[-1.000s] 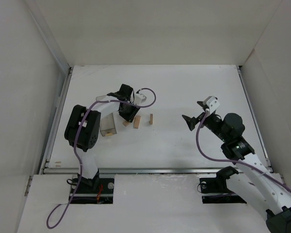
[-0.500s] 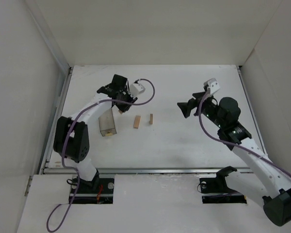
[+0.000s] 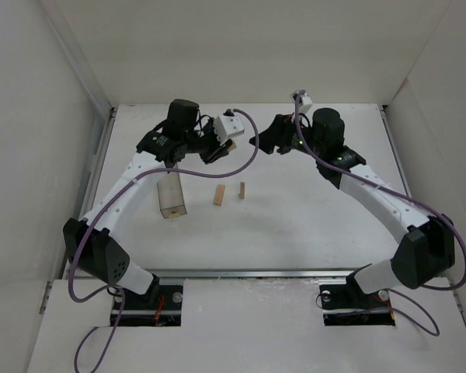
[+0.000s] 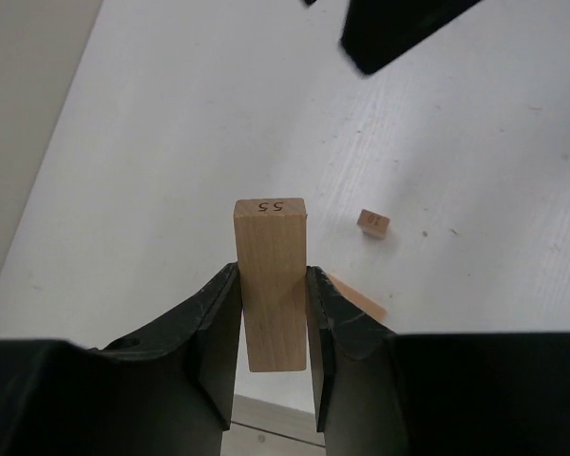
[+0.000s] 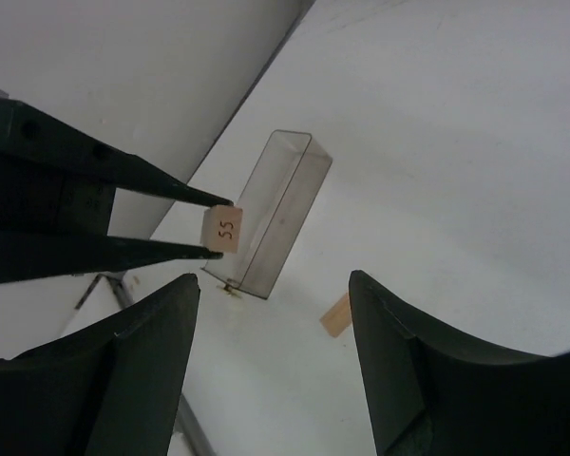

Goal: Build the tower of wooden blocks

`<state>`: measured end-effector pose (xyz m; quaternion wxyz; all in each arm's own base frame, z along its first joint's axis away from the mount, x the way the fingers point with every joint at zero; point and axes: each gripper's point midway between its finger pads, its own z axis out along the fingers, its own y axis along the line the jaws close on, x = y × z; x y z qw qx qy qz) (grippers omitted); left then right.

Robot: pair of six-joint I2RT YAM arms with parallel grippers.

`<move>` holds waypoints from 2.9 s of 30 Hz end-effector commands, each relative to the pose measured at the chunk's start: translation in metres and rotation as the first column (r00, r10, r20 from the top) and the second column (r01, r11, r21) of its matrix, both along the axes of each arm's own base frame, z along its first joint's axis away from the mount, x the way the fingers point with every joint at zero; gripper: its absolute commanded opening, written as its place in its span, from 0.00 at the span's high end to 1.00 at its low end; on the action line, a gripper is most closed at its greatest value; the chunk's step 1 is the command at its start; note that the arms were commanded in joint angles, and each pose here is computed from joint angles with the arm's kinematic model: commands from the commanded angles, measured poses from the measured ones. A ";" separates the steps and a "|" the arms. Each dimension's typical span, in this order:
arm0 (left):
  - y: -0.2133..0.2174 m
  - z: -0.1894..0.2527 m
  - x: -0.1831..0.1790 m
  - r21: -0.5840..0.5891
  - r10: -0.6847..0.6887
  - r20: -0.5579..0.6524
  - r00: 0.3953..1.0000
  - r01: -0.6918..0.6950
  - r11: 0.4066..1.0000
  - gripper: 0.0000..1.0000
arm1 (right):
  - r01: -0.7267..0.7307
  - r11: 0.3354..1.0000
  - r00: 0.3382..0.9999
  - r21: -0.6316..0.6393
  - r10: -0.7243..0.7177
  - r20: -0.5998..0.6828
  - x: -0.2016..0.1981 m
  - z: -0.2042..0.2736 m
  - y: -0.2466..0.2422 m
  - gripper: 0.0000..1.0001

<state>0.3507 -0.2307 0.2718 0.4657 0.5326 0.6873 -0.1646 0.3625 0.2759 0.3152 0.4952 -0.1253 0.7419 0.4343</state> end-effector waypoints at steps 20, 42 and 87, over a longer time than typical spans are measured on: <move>-0.036 0.024 -0.021 -0.035 -0.117 0.032 0.993 0.118 0.992 1.00 | -0.281 0.953 0.952 0.111 0.291 -0.092 -0.015 -0.001 0.076 0.68; -0.023 0.011 0.001 -0.002 0.020 0.055 0.998 -0.020 1.000 0.54 | -0.265 0.960 0.955 0.088 0.274 -0.110 -0.018 -0.008 0.071 1.00; 0.074 -0.110 0.005 0.179 0.462 -0.043 0.886 -0.448 0.876 0.47 | 0.275 0.680 0.784 -0.680 -0.568 -0.251 -0.003 -0.212 0.000 1.00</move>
